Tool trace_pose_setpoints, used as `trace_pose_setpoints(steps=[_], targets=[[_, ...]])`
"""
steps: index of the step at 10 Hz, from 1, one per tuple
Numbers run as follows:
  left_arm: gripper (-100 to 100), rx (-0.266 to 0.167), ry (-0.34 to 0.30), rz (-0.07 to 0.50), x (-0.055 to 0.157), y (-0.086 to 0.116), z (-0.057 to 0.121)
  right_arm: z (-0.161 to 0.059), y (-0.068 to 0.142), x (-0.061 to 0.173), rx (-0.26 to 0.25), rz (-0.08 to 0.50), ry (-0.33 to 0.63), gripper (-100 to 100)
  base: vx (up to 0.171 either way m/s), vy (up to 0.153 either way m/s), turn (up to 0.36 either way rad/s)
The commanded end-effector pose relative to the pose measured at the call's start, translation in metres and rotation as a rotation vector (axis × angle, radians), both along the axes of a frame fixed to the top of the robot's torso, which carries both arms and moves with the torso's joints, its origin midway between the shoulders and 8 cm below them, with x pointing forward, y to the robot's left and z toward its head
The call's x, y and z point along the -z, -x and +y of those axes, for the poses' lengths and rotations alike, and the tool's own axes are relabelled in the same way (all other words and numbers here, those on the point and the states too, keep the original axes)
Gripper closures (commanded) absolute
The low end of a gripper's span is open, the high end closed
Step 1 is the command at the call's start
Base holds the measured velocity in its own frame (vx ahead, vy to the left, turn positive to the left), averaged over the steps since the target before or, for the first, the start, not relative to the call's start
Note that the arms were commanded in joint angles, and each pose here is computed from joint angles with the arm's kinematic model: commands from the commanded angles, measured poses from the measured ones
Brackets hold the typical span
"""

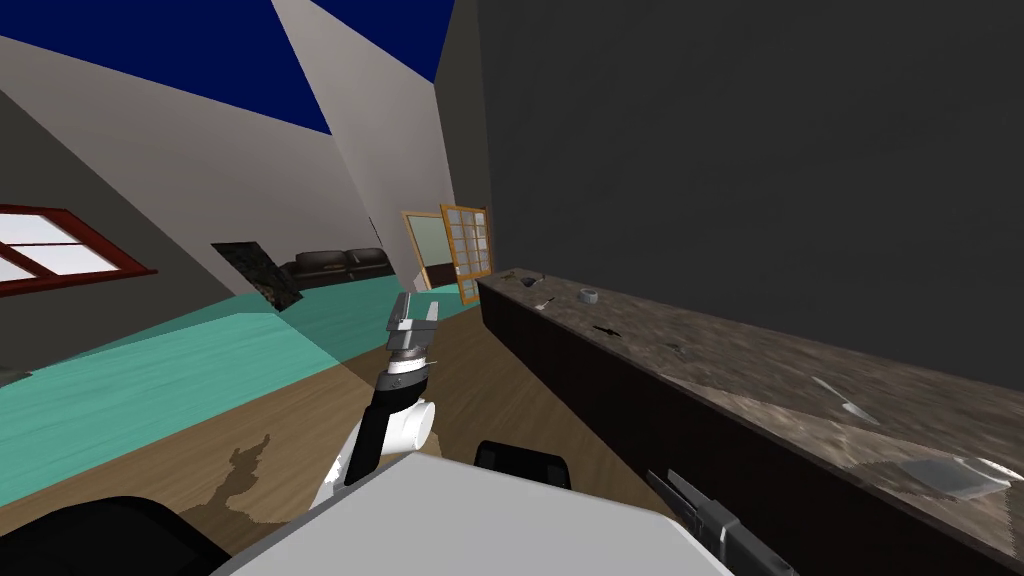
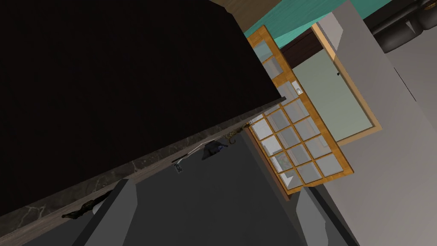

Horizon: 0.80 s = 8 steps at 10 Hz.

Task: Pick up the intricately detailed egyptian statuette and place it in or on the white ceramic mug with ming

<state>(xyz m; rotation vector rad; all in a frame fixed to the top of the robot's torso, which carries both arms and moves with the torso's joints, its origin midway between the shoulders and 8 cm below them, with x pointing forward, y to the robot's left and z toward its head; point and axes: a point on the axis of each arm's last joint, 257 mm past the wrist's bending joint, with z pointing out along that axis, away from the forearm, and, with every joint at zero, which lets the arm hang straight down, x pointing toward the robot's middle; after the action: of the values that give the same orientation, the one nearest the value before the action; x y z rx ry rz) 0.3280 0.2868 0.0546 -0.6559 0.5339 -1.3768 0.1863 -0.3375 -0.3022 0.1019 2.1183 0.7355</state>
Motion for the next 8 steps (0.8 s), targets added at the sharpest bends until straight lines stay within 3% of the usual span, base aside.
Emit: trace_pose_setpoints(steps=[1, 4, 5, 6, 7, 8], targets=[[0, 0.0, 0.0, 0.0, 0.0, 0.0, 0.0, -0.014, 0.021, 0.015, -0.034, 0.061, 0.058, -100, 0.102, 0.126, 0.103], [0, 0.0, 0.0, 0.0, 0.0, 0.0, 0.0, -0.03, 0.038, 0.028, -0.076, 0.119, 0.118, -100, 0.094, 0.077, 0.063], [0, 0.0, 0.0, 0.0, 0.0, 0.0, 0.0, -0.047, 0.056, 0.039, -0.098, 0.172, 0.167, -100, 0.104, 0.088, 0.118], [0, 0.0, 0.0, 0.0, 0.0, 0.0, 0.0, -0.048, 0.056, 0.039, -0.109, 0.175, 0.174, -100, 0.097, 0.07, 0.048], [0, 0.0, 0.0, 0.0, 0.0, 0.0, 0.0, -0.066, 0.075, 0.049, -0.129, 0.228, 0.222, -100, 0.121, 0.091, 0.118], [0, 0.0, 0.0, 0.0, 0.0, 0.0, 0.0, -0.067, 0.074, 0.048, -0.142, 0.232, 0.23, -100, 0.094, 0.075, 0.053]])
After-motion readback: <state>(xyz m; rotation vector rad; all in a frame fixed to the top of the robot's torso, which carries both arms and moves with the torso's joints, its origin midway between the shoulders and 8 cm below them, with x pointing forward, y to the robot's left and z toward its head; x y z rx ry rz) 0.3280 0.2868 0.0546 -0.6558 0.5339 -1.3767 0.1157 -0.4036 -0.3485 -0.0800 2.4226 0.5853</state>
